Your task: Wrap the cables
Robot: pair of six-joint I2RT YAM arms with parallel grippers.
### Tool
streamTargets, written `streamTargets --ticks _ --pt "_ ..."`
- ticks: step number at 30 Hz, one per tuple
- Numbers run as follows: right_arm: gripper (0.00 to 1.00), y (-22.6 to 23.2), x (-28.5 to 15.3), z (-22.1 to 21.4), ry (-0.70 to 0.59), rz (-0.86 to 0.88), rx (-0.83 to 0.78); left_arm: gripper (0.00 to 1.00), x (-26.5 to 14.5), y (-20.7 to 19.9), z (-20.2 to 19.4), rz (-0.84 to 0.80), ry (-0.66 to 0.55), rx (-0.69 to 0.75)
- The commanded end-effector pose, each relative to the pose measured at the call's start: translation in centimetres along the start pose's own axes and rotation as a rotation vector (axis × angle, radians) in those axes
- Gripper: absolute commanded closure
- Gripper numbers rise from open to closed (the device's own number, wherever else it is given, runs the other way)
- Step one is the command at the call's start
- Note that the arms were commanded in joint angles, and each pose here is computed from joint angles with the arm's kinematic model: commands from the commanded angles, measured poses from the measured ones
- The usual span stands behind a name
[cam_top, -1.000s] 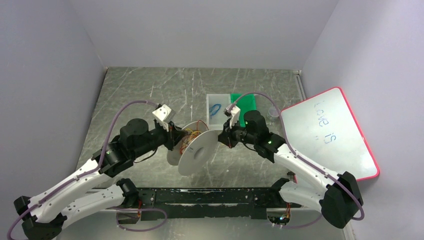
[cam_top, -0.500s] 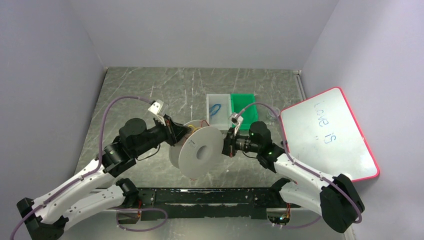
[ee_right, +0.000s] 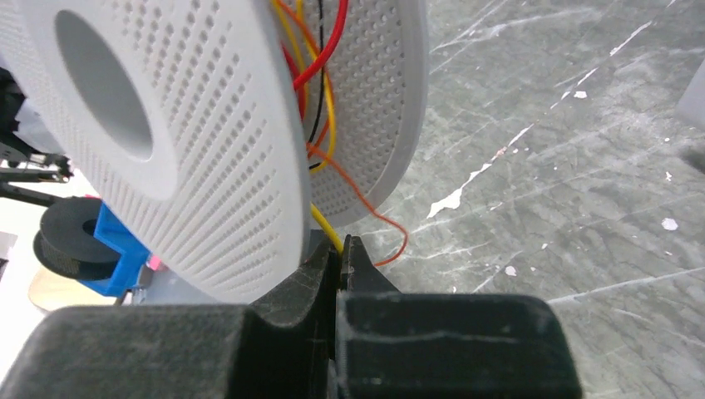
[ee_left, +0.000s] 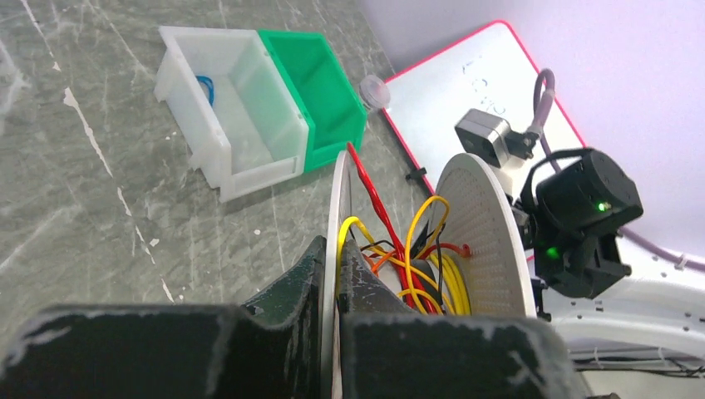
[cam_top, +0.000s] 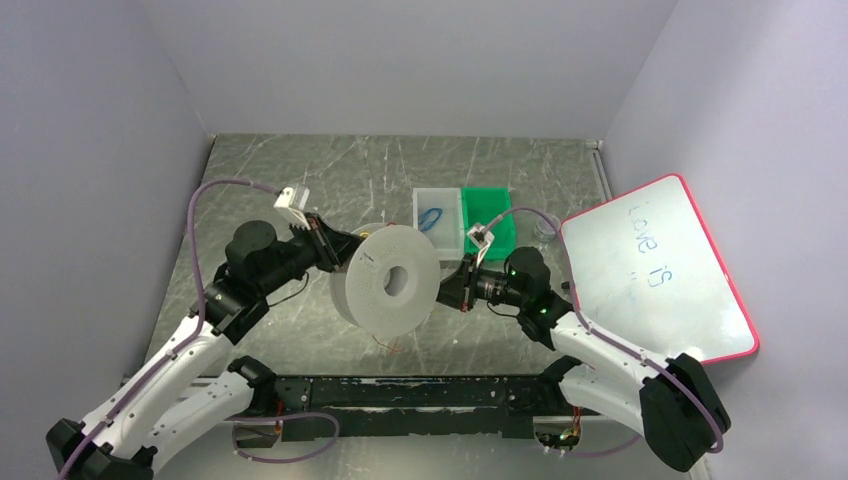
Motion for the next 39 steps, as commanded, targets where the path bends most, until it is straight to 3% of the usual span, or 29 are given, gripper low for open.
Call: streamTargets --ticks 1,13,22,39 --pt "1.0 1.9 -0.4 -0.2 0.011 0.159 0.028 0.93 0.6 1.0 2.4 0.025 -0.168 -0.064" --pt "1.0 3.1 1.0 1.2 -0.054 0.311 0.208 0.93 1.5 3.4 2.1 0.091 -0.199 -0.241" --pt "1.0 3.6 3.4 1.8 -0.116 0.337 0.29 0.93 1.9 4.0 2.1 0.16 -0.2 -0.276" --pt "1.0 2.5 8.4 2.5 -0.204 0.148 0.406 0.93 1.8 7.7 -1.3 0.344 -0.113 -0.375"
Point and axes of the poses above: each gripper's point midway between its finger pads, its own x axis out along the fingers, its own y axis along the line the jaws close on, z = x × y, the point moved 10 cm from there along -x, back along the fingers, and after that the axes turned 11 degrees about x, right-handed, at the moved point
